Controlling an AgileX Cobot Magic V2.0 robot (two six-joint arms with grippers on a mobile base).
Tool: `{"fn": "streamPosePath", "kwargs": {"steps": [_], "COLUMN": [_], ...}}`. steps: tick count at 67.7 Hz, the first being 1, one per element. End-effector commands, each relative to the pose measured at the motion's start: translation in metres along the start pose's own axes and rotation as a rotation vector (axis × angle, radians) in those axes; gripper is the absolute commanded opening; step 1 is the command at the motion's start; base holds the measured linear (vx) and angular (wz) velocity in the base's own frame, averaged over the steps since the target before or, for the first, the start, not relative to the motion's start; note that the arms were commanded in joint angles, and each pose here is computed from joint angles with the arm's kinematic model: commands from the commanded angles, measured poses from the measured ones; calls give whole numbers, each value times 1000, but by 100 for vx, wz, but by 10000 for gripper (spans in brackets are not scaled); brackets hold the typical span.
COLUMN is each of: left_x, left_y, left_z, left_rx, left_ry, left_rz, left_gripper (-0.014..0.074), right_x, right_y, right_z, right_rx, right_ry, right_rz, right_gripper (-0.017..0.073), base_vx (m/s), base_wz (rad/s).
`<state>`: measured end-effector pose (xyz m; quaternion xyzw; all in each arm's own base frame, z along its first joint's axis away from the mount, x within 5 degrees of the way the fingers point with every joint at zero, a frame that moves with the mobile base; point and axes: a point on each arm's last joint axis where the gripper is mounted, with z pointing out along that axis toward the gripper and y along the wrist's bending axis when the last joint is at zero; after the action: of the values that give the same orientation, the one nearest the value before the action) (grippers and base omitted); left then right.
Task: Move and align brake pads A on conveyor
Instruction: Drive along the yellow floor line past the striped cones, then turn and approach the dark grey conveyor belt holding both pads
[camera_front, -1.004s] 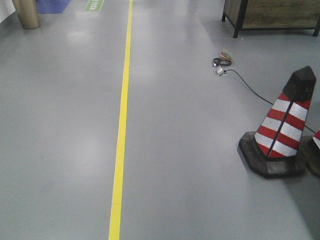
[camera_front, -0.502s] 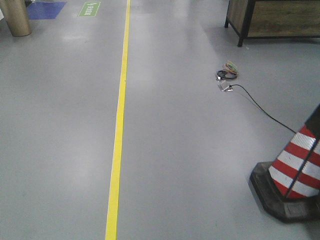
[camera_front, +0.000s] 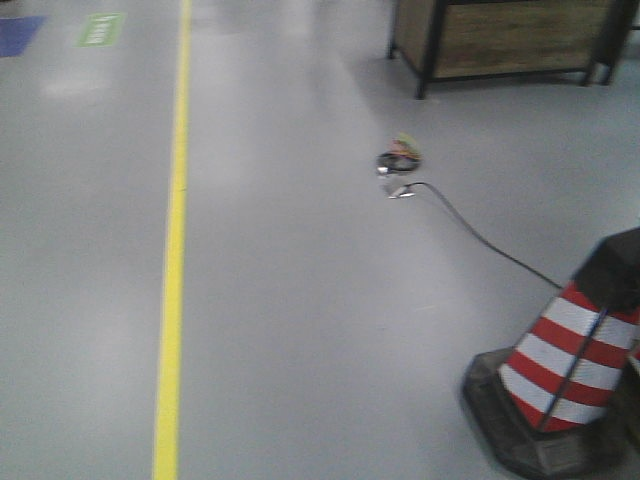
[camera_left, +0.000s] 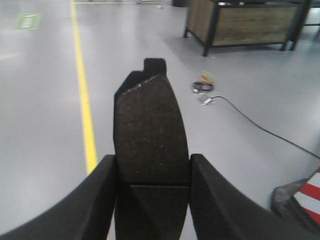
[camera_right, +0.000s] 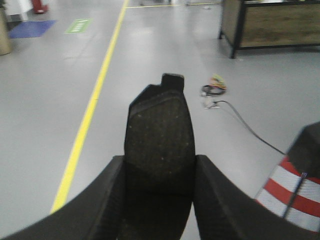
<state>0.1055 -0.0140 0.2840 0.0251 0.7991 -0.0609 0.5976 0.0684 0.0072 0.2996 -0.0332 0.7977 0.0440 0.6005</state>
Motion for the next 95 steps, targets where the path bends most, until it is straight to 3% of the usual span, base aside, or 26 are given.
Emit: {"fn": "streamPosePath", "kwargs": {"steps": [1, 95], "left_x": [-18, -19], "left_y": [-2, -2], "left_z": [-4, -4], "left_rx": [11, 11], "left_ry": [-130, -131], "left_rz": [-3, -3], "left_gripper": [-6, -6], "right_x": [-17, -17], "right_y": [1, 1], "right_z": [-3, -3], "right_rx": [-5, -5], "right_ry": [-113, -112], "right_rz": [-14, -14], "right_gripper": [-10, -10], "base_vx": [33, 19], "base_wz": [-64, -84]}}
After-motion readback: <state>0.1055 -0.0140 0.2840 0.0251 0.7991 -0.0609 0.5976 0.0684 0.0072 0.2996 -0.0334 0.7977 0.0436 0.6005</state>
